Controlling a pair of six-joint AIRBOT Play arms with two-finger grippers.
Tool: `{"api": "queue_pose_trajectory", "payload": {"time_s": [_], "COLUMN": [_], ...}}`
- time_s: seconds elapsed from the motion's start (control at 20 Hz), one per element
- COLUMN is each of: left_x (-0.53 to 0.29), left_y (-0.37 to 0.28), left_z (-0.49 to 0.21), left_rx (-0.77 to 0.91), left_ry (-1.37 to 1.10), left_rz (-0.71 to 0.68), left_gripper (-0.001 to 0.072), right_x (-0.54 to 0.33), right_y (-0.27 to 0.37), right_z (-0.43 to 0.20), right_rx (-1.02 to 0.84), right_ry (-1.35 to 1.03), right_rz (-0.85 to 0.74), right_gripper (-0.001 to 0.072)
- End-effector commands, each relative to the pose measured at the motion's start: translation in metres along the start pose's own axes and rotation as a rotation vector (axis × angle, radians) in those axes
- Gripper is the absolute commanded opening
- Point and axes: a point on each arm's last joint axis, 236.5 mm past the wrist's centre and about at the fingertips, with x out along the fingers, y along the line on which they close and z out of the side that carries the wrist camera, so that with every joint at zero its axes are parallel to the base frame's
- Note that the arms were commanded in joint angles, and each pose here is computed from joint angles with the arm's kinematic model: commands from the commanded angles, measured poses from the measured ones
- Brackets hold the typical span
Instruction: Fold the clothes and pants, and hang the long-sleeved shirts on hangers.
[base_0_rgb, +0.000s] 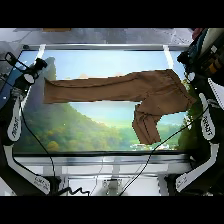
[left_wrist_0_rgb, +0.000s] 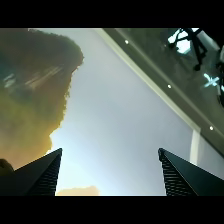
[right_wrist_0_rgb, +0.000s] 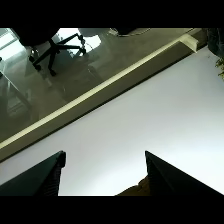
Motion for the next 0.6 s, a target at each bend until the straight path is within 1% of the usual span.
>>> {"api": "queue_pose_trajectory", "payload": {"time_s": [0.0, 0.05, 0.1, 0.15, 0.2, 0.25, 0.3, 0.35, 0.4, 0.45, 0.55], "left_x": [-0.028, -0.039, -0.054, -0.068, -0.082, -0.097, -0.111, -0.125, -0.138, -0.152, -0.176], "left_y": [-0.010, -0.004, 0.005, 0.015, 0.024, 0.033, 0.040, 0.044, 0.044, 0.043, 0.030], "left_z": [0.023, 0.026, 0.028, 0.029, 0.030, 0.031, 0.031, 0.029, 0.025, 0.020, 0.010], "left_rx": [0.081, 0.123, 0.159, 0.176, 0.182, 0.177, 0.204, 0.272, 0.357, 0.437, 0.515], "left_ry": [0.034, 0.073, 0.128, 0.175, 0.221, 0.269, 0.312, 0.365, 0.419, 0.475, 0.544], "left_rz": [0.010, 0.038, 0.079, 0.115, 0.149, 0.179, 0.199, 0.206, 0.199, 0.186, 0.154], "left_gripper": [0.0667, 0.0551, 0.0392, 0.0316, 0.0273, 0.0190, 0.0007, 0.0015, 0.0014, 0.0014, 0.0013], "right_x": [-0.021, -0.032, -0.048, -0.064, -0.083, -0.105, -0.125, -0.146, -0.168, -0.189, -0.227], "right_y": [-0.024, -0.041, -0.061, -0.081, -0.101, -0.121, -0.139, -0.156, -0.173, -0.186, -0.212], "right_z": [0.011, 0.016, 0.023, 0.032, 0.043, 0.055, 0.065, 0.073, 0.077, 0.078, 0.066], "right_rx": [-0.037, -0.045, -0.036, -0.021, -0.003, 0.018, 0.035, 0.046, 0.028, -0.005, -0.076], "right_ry": [0.119, 0.162, 0.205, 0.238, 0.266, 0.289, 0.308, 0.333, 0.375, 0.424, 0.568], "right_rz": [-0.081, -0.125, -0.175, -0.222, -0.272, -0.322, -0.367, -0.414, -0.452, -0.481, -0.520], "right_gripper": [0.0555, 0.0554, 0.0554, 0.0554, 0.0554, 0.0553, 0.0532, 0.0362, 0.0132, 0.0029, 0.0027]}}
